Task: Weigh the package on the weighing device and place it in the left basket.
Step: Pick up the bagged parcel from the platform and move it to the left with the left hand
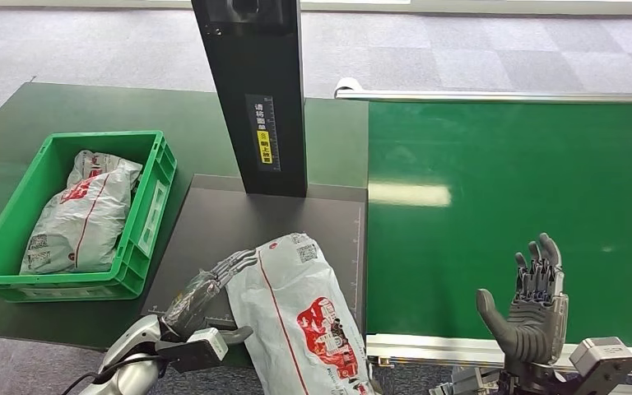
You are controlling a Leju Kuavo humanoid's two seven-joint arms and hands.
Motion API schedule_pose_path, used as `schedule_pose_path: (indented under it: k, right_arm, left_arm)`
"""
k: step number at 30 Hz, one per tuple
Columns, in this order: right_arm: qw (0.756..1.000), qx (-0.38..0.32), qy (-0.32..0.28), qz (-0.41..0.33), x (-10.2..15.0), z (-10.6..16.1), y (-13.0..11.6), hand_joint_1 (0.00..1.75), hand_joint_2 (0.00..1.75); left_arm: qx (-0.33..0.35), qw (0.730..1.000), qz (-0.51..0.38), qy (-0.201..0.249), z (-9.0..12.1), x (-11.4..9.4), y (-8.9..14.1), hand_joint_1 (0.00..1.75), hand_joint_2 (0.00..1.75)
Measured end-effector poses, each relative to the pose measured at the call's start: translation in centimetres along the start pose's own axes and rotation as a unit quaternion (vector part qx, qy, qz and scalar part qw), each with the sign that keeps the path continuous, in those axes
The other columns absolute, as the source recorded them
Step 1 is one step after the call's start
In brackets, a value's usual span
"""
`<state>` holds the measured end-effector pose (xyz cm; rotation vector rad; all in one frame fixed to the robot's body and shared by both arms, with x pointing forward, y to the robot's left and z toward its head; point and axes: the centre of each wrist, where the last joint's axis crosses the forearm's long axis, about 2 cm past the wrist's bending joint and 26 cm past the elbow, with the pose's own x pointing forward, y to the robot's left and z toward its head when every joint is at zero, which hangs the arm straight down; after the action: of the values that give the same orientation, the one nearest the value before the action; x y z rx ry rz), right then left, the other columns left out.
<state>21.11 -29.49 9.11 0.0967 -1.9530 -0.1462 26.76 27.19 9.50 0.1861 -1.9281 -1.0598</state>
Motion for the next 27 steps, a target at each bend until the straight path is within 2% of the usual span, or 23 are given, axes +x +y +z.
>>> schedule_pose_path:
  k: [13,21,27]
  right_arm:
    - [1.000,-0.001,-0.003,0.005,0.3,0.1,-0.6,0.00,1.75]
    - [1.000,0.000,-0.006,0.010,0.9,0.1,-1.0,0.00,1.75]
    - [1.000,0.002,-0.006,0.011,1.1,0.1,-1.1,0.00,1.75]
  left_arm:
    - [-0.021,0.999,-0.032,-0.004,0.0,-0.4,0.8,0.00,1.75]
    - [-0.080,0.995,-0.065,0.002,-0.1,-0.4,1.0,0.00,1.75]
    - [-0.130,0.988,-0.089,0.009,0.8,-0.7,0.3,0.00,1.75]
